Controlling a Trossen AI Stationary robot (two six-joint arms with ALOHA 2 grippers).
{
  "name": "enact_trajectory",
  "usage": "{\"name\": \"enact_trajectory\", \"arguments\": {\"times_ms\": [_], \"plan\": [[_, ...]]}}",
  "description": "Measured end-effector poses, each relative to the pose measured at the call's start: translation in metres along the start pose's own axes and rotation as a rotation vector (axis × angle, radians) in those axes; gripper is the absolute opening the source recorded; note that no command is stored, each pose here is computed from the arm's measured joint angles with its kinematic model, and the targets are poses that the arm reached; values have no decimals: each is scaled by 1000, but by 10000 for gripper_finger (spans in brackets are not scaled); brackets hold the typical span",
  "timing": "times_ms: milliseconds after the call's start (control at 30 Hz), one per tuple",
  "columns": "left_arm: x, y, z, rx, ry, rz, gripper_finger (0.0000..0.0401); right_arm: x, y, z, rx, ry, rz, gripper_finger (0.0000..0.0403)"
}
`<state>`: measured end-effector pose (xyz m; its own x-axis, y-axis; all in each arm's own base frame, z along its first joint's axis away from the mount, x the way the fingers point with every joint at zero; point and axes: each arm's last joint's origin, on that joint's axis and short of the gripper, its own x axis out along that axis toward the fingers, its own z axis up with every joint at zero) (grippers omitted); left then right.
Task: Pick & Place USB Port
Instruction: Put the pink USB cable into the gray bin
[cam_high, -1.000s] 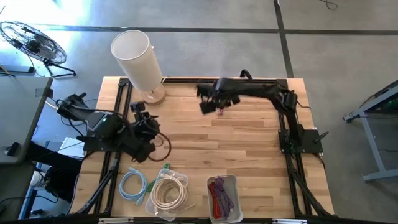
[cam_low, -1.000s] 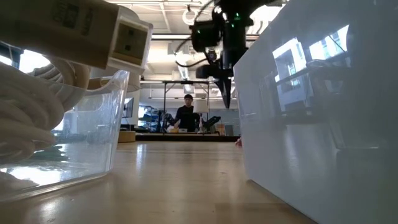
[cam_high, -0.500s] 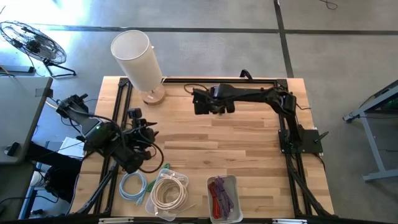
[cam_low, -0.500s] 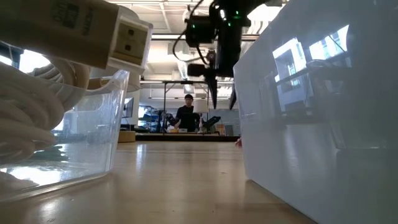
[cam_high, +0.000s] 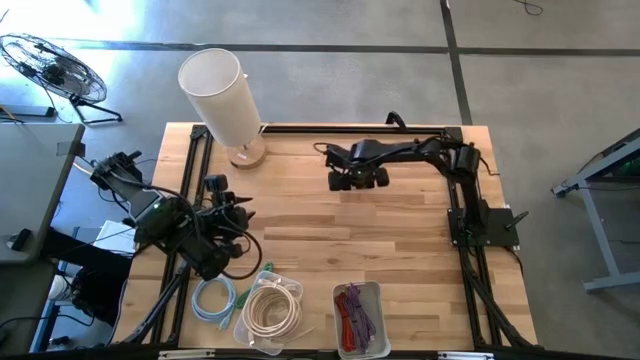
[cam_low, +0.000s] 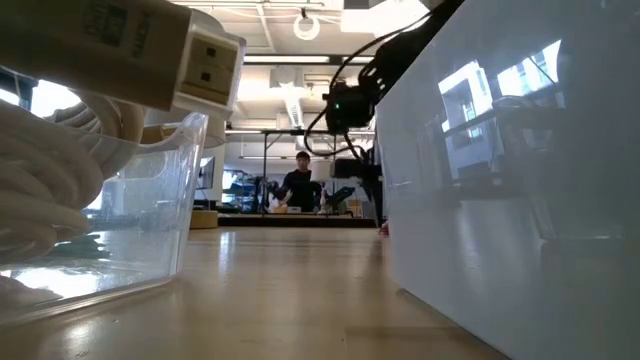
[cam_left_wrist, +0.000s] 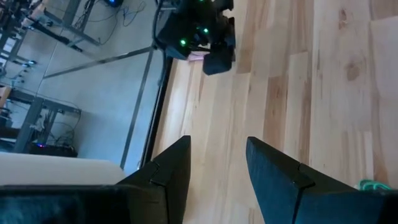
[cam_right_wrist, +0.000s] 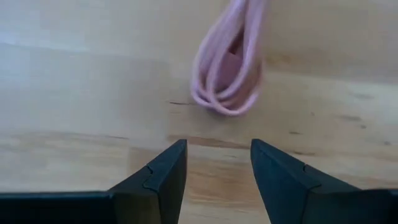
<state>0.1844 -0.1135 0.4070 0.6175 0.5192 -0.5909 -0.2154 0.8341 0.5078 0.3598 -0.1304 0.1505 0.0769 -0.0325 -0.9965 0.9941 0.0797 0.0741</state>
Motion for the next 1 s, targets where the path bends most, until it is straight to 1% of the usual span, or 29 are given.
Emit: {"name": "enact_trajectory", "arguments": {"times_ms": [67, 167, 300, 500, 733, 900, 1000], "plan": [[0, 0, 0, 0, -4, 7, 151, -5, 0, 2, -28, -28, 21, 169], [0, 1, 1, -1, -14, 26, 151, -15, 1, 4, -71, -96, 23, 170], [0, 1, 1, -2, -16, 32, 151, -27, 2, 13, -54, -163, 49, 170], [0, 1, 1, -18, -18, 33, 151, -32, -4, 24, -44, -156, 72, 170], [10, -9, -7, -11, 13, 47, 151, -33, 0, 25, -65, -170, 118, 169], [18, -16, -14, -23, 43, 56, 151, -33, 1, 26, -74, -179, 123, 169], [18, -17, -14, -38, 42, 56, 151, -33, 0, 27, -49, -181, 122, 170]]}}
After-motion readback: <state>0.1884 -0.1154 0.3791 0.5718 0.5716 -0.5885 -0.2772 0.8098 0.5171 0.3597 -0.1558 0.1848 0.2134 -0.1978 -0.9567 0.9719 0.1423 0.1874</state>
